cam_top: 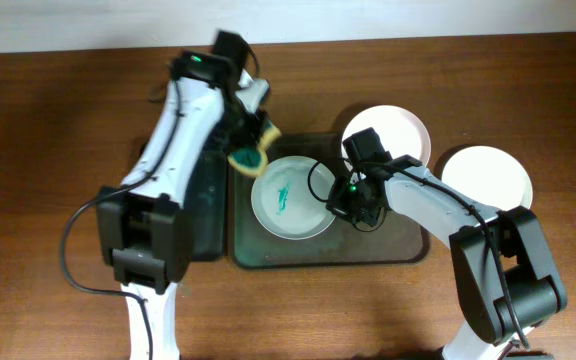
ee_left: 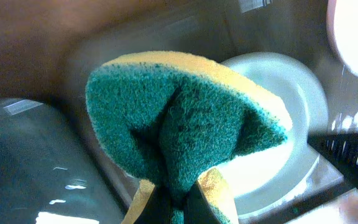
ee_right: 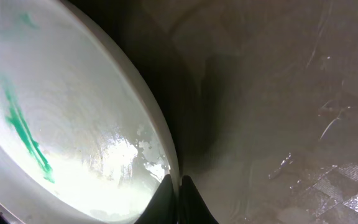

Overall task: Clean dirty plates on tray and stack at the side
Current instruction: 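Scrub the plate with the sponge in the left gripper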

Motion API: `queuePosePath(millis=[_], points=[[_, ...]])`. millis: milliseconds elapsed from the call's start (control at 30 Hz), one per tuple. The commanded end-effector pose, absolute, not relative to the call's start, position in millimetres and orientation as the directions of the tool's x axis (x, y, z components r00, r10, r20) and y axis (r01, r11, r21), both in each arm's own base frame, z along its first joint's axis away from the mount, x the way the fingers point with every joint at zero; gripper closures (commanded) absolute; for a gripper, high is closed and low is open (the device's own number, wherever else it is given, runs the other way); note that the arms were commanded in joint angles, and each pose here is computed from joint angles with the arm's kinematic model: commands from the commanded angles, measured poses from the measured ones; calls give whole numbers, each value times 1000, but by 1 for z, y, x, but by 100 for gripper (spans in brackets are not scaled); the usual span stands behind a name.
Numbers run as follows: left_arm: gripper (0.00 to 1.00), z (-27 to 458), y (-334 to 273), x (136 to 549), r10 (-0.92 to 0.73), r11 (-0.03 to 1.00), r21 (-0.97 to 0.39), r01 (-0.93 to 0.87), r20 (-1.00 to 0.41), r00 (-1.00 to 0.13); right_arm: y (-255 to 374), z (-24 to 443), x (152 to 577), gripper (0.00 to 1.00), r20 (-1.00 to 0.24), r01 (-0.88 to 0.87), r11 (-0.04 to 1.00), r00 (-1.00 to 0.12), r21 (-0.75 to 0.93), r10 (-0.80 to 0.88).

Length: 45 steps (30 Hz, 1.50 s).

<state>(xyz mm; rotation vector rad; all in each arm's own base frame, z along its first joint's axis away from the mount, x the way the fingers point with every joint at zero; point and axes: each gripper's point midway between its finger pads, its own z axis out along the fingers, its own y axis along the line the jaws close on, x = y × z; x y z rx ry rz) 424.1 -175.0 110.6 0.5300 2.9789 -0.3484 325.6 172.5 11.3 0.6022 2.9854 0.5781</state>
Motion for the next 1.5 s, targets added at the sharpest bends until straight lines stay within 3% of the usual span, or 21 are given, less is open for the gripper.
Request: queuePosePath(millis=[0,233,367,433,500,567,633,733,833,933,1100,1167,1233,1300,1333,1467], points=[[100,69,-201,389,350,902,-257,347,-35,-936,174,12,331,96,35,368,851,-923,375,384],[100,12,-217,371,411,893,-182,412,-49,-911,175,12,331,96,39,368,849,-923,380,382],[100,7,-220,364,497,854,-152,497,-46,-867,175,12,331,96,39,368,849,-923,380,382],[100,9,-232,353,616,761,-210,614,-64,-785,175,12,331,96,39,367,849,-923,380,382],[100,21,-259,325,781,516,-379,768,-160,-604,175,12,331,96,39,368,849,-923,380,382],[100,22,-262,328,781,502,-383,775,-185,-597,175,12,331,96,39,367,849,-923,380,382],[100,21,-259,341,750,549,-354,758,-191,-633,175,12,331,96,39,367,849,-923,380,382],[100,17,-238,379,620,734,-217,644,-175,-765,175,12,331,96,39,368,849,-923,380,382],[100,19,-215,426,453,874,-64,482,-251,-855,175,12,331,96,39,367,849,-923,380,382],[100,22,-195,446,335,939,27,342,-291,-896,175,12,331,96,40,367,849,-923,379,382],[100,14,-175,414,325,946,69,318,-144,-935,175,12,331,96,39,367,849,-923,379,382],[100,12,-178,393,395,919,13,395,-65,-917,175,12,331,96,39,367,849,-923,379,382],[100,13,-199,375,526,840,-130,527,-50,-849,175,12,331,96,39,367,849,-923,380,382],[100,26,-235,346,704,613,-377,694,-138,-697,175,13,331,96,38,366,848,-924,382,381],[100,31,-244,338,732,544,-430,721,-176,-658,175,13,331,96,39,366,848,-924,384,381],[100,34,-251,341,741,500,-441,746,-228,-631,175,13,331,96,39,365,848,-924,384,380]])
